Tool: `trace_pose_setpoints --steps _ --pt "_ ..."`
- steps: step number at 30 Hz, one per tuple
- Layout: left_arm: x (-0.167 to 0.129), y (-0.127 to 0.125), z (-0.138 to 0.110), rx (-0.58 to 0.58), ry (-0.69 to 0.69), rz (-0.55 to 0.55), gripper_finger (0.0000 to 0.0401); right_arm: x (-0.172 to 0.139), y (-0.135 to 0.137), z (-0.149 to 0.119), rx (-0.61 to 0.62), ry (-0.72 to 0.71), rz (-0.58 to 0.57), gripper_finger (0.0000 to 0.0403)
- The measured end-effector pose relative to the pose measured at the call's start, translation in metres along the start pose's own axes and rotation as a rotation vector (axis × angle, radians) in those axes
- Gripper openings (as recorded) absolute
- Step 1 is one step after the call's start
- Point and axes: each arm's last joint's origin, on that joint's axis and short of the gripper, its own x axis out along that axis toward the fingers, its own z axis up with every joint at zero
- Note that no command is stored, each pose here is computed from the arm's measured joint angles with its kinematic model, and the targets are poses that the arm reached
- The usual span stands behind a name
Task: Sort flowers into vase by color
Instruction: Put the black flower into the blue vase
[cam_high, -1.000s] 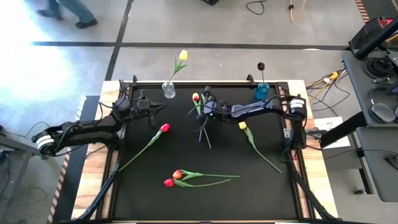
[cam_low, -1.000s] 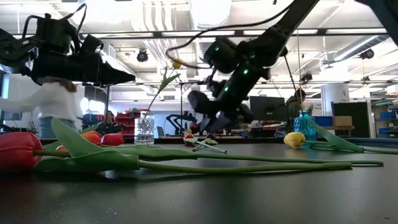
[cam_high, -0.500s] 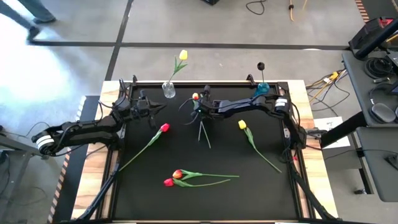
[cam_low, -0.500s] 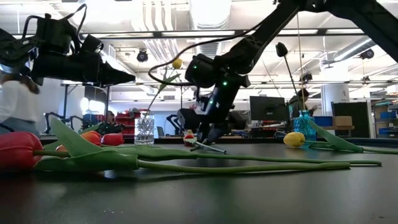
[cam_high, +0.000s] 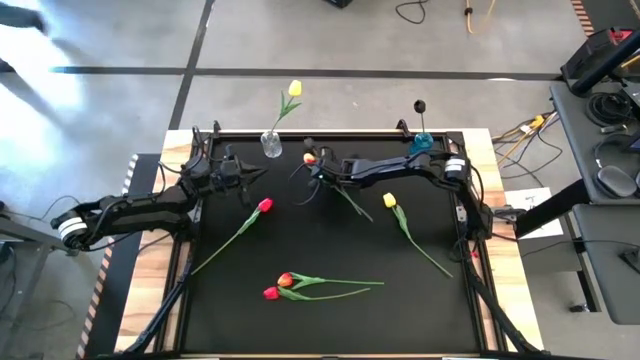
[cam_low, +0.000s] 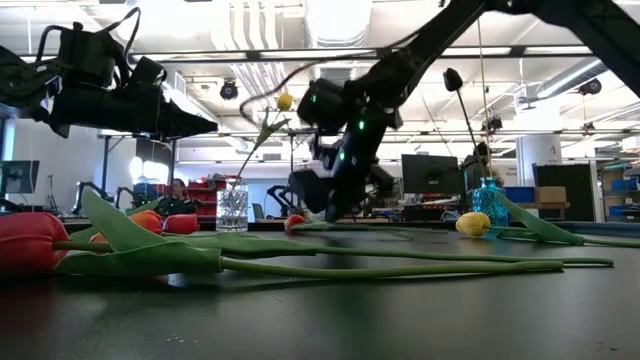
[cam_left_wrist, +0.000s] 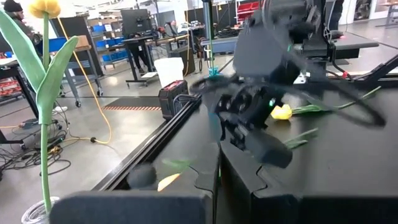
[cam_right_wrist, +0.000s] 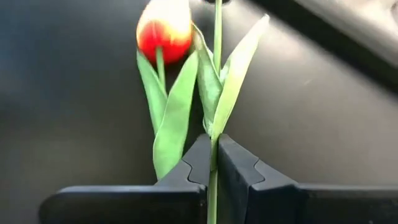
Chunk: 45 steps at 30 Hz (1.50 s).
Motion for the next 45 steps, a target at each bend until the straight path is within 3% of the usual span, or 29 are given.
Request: trace_pose_setpoints --steps 10,20,28,35,41,45 --pt "0.0 0.0 -0.001 -0.002 0.007 -0.001 0.0 -0.08 0.008 0.006 -0.099 -0.201 -0.048 0.0013" --pt "0.0 0.0 -0.001 -0.003 0.008 -0.002 0.0 -0.16 -0.006 -0.041 -0.081 -0.504 -0.185 0.0013" --pt "0.0 0.0 -0.001 -0.004 0.01 -0.002 0.0 -0.203 -0.046 -0.064 -0.079 -0.715 -0.298 0.0013" --pt "0.0 0.0 -0.001 -0.004 0.011 -0.002 0.0 -0.241 -0.089 -0.067 -0.173 -0.824 -0.258 0.0013" --pt "0.0 0.0 -0.001 -0.004 0.011 -0.002 0.0 -0.274 -0.126 -0.069 -0.183 -0.918 -0.259 0.0013" --pt "0.0 0.0 -0.001 -0.004 0.011 -0.002 0.0 -0.294 -0.15 -0.073 -0.202 -1.081 -0.232 0.0013"
